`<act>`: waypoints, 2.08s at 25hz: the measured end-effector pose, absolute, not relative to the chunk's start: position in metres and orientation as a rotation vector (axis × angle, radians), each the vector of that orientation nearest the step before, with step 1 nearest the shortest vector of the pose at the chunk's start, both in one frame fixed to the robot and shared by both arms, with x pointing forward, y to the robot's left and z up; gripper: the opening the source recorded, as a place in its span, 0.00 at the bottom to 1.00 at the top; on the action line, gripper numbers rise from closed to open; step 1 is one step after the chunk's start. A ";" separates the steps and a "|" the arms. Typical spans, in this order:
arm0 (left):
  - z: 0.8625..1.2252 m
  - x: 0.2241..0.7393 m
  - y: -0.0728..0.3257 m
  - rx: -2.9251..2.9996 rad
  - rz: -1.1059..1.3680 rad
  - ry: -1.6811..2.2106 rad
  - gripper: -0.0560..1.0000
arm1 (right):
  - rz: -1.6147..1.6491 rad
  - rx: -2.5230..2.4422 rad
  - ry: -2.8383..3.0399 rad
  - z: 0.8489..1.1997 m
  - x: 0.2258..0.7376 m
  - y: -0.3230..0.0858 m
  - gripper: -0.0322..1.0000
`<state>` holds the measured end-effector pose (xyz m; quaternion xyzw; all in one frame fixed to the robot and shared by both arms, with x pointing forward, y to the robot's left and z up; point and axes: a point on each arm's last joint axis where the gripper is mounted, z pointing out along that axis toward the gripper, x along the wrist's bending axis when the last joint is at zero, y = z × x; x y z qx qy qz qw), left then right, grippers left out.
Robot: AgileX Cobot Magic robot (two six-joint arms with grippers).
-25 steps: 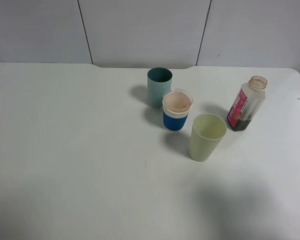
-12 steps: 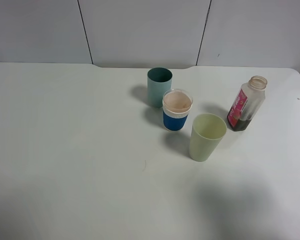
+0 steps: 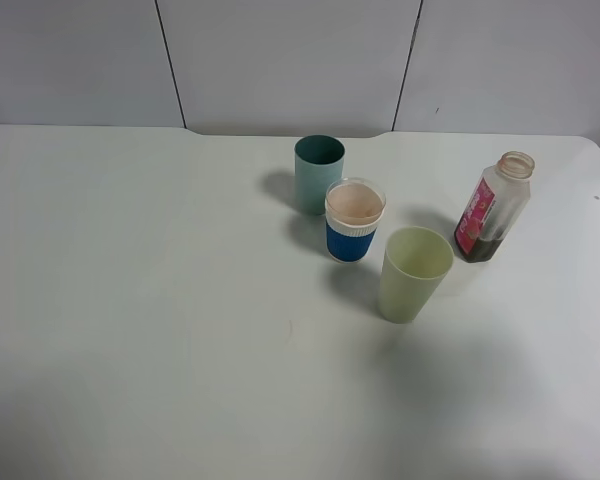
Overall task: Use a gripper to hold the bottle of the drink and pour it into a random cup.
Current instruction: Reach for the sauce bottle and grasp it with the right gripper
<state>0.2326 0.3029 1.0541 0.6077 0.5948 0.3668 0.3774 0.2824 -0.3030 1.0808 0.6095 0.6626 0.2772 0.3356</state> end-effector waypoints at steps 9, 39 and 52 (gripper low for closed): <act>1.054 0.233 0.303 1.554 0.938 1.521 0.93 | 0.654 1.748 1.875 1.069 0.326 -0.297 0.99; 1.054 0.233 0.303 1.554 0.938 1.521 0.93 | 0.456 1.933 2.039 0.996 0.414 -0.293 0.99; 1.054 0.233 0.303 1.554 0.938 1.521 0.93 | 0.632 1.746 1.900 0.940 0.426 -0.294 0.99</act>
